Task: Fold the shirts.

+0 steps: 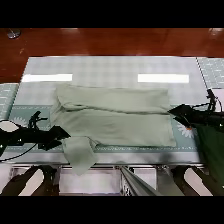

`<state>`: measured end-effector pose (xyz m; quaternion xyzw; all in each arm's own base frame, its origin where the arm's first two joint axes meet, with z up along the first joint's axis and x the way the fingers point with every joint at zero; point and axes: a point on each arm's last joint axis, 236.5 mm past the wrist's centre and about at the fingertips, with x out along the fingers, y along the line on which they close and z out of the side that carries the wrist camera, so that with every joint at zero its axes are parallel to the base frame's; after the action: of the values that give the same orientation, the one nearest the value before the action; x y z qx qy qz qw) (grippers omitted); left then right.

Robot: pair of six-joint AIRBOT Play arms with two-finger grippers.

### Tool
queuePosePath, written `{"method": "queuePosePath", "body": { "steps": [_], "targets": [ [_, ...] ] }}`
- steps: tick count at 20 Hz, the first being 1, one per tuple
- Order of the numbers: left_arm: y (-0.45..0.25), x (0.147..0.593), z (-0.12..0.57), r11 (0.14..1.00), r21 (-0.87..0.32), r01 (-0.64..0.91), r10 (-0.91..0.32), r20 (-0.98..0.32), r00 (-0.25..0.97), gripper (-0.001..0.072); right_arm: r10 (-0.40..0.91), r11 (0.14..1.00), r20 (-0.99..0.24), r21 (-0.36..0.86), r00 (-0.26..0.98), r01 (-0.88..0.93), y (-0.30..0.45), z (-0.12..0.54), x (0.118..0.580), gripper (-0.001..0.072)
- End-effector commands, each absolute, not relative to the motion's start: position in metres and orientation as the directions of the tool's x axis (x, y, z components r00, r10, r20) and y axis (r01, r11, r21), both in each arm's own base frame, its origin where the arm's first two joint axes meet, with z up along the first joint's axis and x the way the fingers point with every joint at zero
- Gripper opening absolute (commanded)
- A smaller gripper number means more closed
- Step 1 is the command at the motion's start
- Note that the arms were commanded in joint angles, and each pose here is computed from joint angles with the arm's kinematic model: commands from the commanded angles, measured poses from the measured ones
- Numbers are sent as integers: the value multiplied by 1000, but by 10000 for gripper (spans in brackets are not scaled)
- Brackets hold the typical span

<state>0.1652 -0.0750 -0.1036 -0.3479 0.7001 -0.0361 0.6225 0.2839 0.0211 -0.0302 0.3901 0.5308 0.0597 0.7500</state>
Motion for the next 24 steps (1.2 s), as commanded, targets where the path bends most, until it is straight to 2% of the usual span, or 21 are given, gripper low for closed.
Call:
{"method": "queuePosePath", "body": {
  "steps": [1,3,4,5,6,10,14,18,22,23,24],
  "targets": [
    [-85,158,-108,787,-477,-392,-525,-851,-19,702,421,685,-784,604,455,408,-18,-23,285,620],
    [-92,154,-108,804,-478,-353,-524,-851,-41,698,367,679,-839,537,402,501,-45,-32,264,620],
    [-94,153,-108,810,-478,-340,-523,-851,-50,645,349,694,-880,474,323,542,-51,-44,243,620],
    [-95,152,-108,812,-479,-333,-523,-851,-53,287,335,708,-910,413,243,572,-52,-55,224,620],
    [-96,153,-107,813,-485,-322,-526,-849,-50,28,344,718,-922,379,176,583,-49,-64,206,620],
    [-98,173,-92,808,-520,-278,-540,-841,4,24,422,683,-905,356,54,638,-22,-89,166,620],
    [-96,192,-79,811,-529,-250,-535,-844,50,24,475,648,-878,391,55,653,-4,-95,161,620],
    [-95,193,-78,811,-529,-248,-534,-844,54,24,505,725,-862,398,-41,562,20,-103,158,620],
    [-95,193,-78,811,-529,-248,-534,-844,54,24,563,668,-824,504,72,547,41,-104,198,619],
    [-95,194,-78,812,-529,-247,-534,-844,56,24,576,655,-813,525,90,543,43,-102,205,534],
    [-94,197,-75,813,-530,-241,-532,-845,63,25,589,648,-801,547,106,530,45,-97,210,314]
  ]
}}
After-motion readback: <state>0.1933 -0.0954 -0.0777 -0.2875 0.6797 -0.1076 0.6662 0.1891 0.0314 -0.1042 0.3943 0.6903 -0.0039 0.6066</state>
